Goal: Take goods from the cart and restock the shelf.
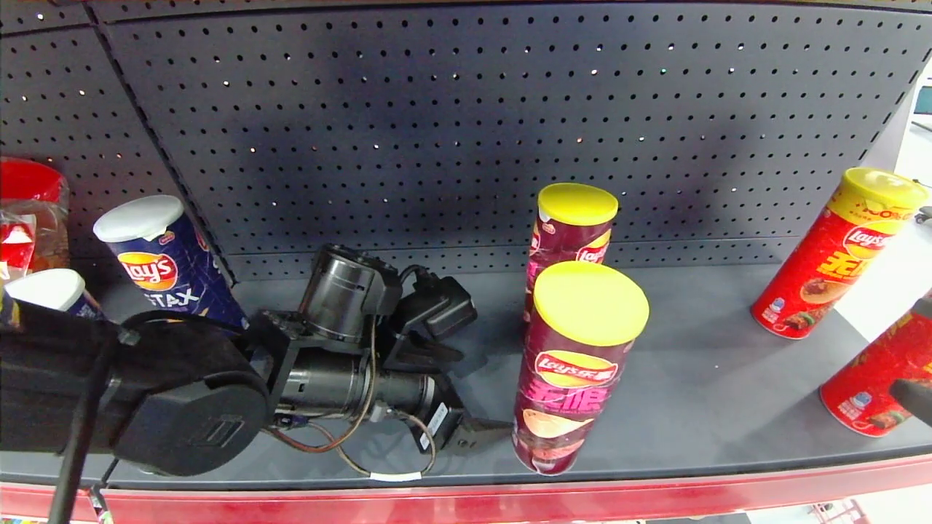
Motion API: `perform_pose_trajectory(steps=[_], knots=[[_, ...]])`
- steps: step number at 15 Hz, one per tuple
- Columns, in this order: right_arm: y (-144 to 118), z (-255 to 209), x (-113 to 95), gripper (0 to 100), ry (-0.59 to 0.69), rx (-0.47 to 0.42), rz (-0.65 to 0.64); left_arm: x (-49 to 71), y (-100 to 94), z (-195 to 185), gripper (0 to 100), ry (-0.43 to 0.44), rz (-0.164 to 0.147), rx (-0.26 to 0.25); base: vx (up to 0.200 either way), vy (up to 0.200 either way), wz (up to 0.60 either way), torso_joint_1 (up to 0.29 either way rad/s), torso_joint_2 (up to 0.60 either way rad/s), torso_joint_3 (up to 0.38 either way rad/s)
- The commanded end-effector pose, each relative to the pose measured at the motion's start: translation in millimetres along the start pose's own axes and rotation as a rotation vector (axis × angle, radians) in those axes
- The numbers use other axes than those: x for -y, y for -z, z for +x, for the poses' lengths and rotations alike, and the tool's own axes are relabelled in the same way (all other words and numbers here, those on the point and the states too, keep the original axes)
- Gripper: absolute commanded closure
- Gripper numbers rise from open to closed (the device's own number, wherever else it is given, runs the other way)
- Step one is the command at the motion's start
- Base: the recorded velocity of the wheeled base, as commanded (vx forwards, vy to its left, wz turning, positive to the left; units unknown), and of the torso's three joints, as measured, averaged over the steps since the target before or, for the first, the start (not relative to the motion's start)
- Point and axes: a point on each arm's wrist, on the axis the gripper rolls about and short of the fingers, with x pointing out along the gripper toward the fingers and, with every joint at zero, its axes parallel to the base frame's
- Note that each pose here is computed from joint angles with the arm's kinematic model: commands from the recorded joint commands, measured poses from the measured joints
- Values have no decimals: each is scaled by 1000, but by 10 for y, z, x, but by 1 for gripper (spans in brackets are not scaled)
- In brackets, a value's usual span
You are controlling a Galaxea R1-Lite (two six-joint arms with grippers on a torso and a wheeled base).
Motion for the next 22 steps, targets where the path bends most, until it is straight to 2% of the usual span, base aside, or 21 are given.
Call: perform_pose_trajectory(steps=[1, 15, 20, 22], knots=[[5, 20, 7, 0, -1, -8, 5, 11, 10, 16, 0, 5, 1, -5, 0, 0, 0, 0, 0, 0], [13, 34, 12, 0, -2, -15, 8, -14, -49, 54, 0, 1, 4, 10, 0, 0, 0, 0, 0, 0], [42, 24, 7, 0, 0, -21, 10, 60, 25, -140, 0, -9, -3, 7, 0, 0, 0, 0, 0, 0], [119, -7, -1, 0, 10, -32, 15, -18, -4, -594, 0, -106, -22, 85, 0, 0, 0, 0, 0, 0]])
